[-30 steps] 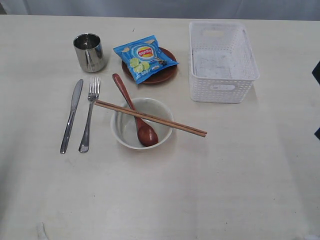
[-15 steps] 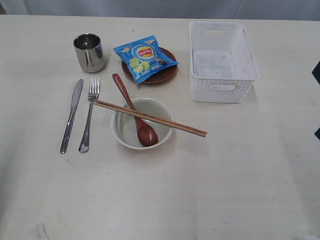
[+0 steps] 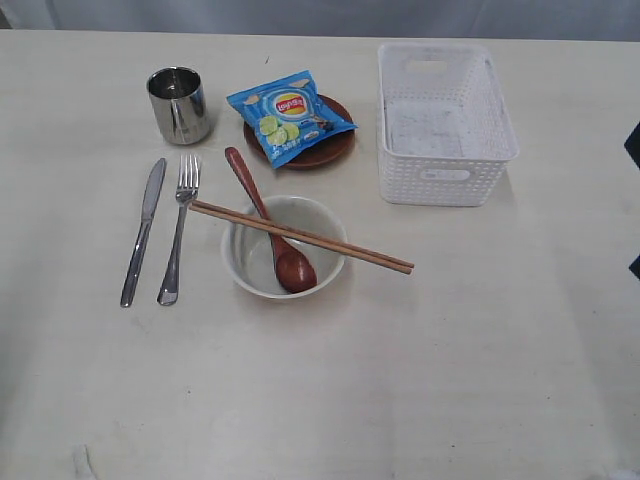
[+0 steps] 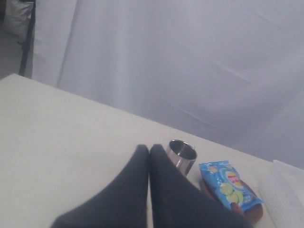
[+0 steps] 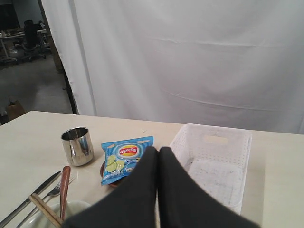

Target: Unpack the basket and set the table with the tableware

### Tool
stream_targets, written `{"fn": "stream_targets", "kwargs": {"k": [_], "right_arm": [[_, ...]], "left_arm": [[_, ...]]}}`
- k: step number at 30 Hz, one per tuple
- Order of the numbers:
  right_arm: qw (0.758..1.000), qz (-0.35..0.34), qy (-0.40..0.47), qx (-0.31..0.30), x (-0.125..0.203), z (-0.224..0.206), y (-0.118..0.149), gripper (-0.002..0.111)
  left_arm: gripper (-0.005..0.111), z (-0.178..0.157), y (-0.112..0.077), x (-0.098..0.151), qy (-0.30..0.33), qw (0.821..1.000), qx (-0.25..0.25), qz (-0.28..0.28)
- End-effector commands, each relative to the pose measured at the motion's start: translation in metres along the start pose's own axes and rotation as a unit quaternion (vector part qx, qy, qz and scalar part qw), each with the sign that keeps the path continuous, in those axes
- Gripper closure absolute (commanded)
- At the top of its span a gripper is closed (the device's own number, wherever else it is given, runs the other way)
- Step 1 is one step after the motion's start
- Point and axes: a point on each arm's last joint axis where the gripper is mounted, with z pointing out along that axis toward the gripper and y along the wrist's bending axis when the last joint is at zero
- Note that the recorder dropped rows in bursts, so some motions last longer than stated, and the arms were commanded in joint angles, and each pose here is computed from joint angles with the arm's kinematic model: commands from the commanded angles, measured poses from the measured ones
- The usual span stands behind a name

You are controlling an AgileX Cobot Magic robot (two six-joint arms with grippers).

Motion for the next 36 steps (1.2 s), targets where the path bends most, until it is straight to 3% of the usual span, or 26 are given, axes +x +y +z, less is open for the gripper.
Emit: {"fn": "stream_targets", "kwargs": {"k": [1,3,8,10,15,20,29,36], "right_arm": [[1.000,0.000,-0.004,0.003,0.000,0.000,-0.001,0.109],[1.000,0.000,-0.004,0.003,0.000,0.000,-0.001,0.109],[1.000,0.002,-0.004,0.003,0.000,0.000,-0.001,0.109],[1.000,0.002,-0.004,0.003,0.000,0.000,-0.001,0.109],[1.000,0.002,-0.004,0.003,0.000,0.000,-0.001,0.109],[1.000,0.002,-0.004,0.003,0.000,0.000,-0.001,0.109],[1.000,0.002,-0.004,0.003,0.000,0.000,-0.001,0.109],[1.000,0.002,-0.004,0.003,0.000,0.000,-0.001,0.109]], "left_arm": [[0.107,0.000,-0.001,0.005,0.021,0.998,0.009,-0.053],[0.107,0.000,-0.001,0.009,0.042,0.998,0.006,-0.052],[0.107,0.006,0.000,0.026,0.048,0.993,0.040,0.104],[0.107,0.008,0.000,0.034,0.060,0.988,0.048,0.131],[0.107,0.008,0.003,0.040,0.082,0.985,0.042,0.145],[0.107,0.013,0.011,0.062,0.105,0.983,0.035,0.145],[0.107,0.014,0.013,0.059,0.092,0.979,0.027,0.180],[0.107,0.014,0.013,0.059,0.092,0.980,0.027,0.177]]}}
